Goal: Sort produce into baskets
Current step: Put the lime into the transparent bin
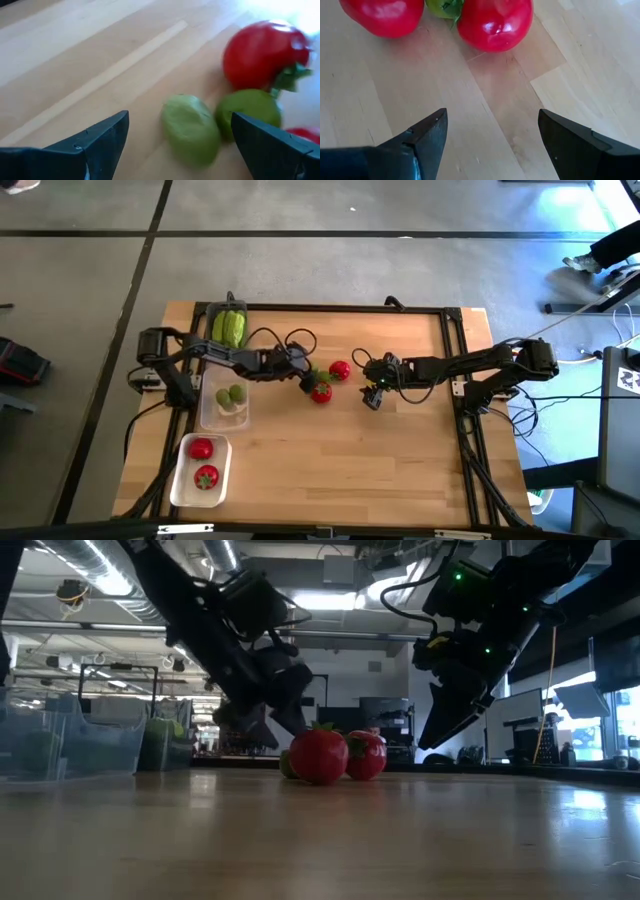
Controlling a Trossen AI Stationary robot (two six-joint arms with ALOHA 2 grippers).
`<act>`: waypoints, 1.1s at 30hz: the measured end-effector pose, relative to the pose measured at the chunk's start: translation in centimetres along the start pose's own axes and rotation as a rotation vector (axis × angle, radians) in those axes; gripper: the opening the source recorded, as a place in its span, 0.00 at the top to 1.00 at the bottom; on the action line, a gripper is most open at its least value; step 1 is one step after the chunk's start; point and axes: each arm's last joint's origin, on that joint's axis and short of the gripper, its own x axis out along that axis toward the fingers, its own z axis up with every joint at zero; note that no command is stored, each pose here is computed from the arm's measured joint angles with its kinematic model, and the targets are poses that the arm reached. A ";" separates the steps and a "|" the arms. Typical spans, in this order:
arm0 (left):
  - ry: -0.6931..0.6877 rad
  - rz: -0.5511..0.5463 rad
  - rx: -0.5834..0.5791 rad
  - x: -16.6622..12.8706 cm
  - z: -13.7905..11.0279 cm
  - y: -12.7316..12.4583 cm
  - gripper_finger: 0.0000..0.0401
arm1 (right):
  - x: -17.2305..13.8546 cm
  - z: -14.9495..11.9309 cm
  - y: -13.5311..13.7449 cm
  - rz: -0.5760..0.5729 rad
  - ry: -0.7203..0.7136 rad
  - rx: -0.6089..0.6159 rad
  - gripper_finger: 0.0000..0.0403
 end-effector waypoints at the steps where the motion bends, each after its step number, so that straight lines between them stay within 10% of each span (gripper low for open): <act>1: 0.000 0.004 0.000 0.2 0.0 0.1 0.14 | 0.0 0.0 0.0 0.000 0.000 0.000 0.28; 12: 0.069 -0.025 0.018 1.8 -1.1 0.3 0.15 | 0.0 0.0 0.0 -0.009 -0.002 0.000 0.28; 33: 0.065 -0.052 0.188 1.7 -1.3 -0.2 0.64 | 0.0 -0.1 -0.1 -0.016 0.000 -0.001 0.28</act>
